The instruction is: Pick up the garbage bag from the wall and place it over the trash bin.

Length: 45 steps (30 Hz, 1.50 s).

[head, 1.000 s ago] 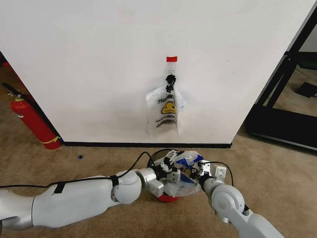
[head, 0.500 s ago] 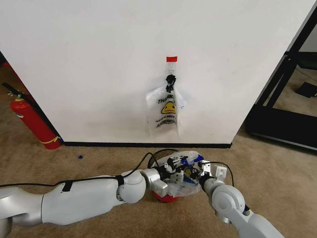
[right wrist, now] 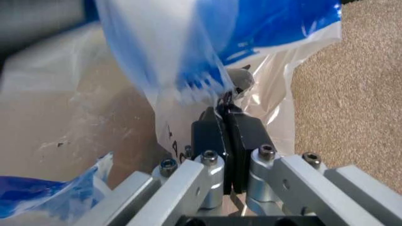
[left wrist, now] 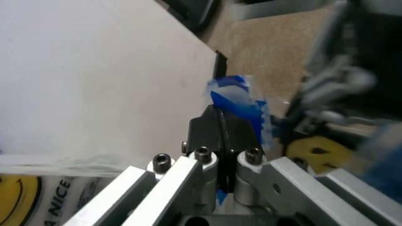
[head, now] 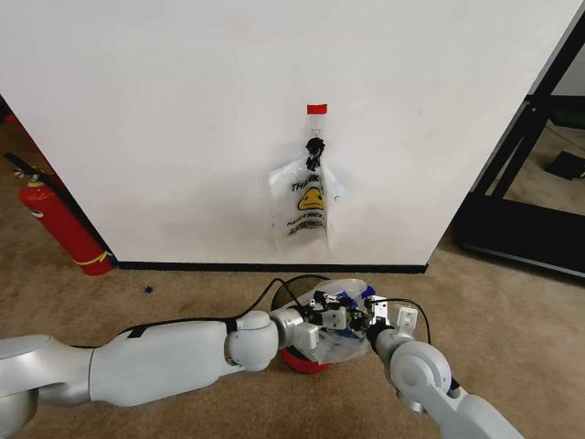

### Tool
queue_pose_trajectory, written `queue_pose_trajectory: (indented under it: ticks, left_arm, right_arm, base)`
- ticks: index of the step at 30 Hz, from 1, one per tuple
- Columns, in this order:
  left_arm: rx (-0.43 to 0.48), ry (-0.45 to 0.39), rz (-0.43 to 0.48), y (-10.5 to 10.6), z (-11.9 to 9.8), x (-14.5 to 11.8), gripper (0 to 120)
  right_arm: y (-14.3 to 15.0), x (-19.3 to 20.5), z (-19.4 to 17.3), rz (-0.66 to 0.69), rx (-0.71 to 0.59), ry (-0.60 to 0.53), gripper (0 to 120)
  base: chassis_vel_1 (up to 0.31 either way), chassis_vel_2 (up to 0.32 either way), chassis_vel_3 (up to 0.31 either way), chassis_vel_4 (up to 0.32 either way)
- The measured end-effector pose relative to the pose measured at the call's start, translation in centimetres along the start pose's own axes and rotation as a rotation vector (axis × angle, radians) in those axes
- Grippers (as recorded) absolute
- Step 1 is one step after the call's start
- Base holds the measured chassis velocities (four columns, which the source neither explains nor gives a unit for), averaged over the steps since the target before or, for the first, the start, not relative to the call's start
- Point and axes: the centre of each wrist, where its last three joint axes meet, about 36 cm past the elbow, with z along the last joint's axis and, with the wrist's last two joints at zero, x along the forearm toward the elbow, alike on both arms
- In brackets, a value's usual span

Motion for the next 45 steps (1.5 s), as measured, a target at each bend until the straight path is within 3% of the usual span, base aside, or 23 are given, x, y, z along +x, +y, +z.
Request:
queue_pose_trajectory:
  ticks: [10,19,31,33,45]
  left_arm:
    - [0.182,0.119,-0.066,3.8,-0.8,-3.3,0]
    - [0.227,0.219,-0.085,5.6,0.9,-6.2,0]
    - [0.257,0.295,-0.118,6.9,2.8,-6.1,0]
    - [0.289,0.346,-0.122,7.3,4.1,-6.4,0]
    - [0.35,0.43,-0.082,7.6,7.2,-5.6,0]
  right_arm:
    - [0.3,0.4,0.3,-0.014,0.017,-0.002,0]
    - [0.1,1.0,0.6,-0.023,0.031,-0.003,0]
    - [-0.2,1.2,0.8,-0.018,0.031,0.001,0]
    - [0.0,1.5,0.9,-0.025,0.03,0.0,0]
    - [0.0,2.3,1.2,-0.044,0.033,0.004,0]
  base:
    - [0.0,0.0,0.0,0.0]
    - [0.0,0.0,0.0,0.0]
    - [0.0,0.0,0.0,0.0]
    - [0.0,0.0,0.0,0.0]
    - [0.0,0.0,0.0,0.0]
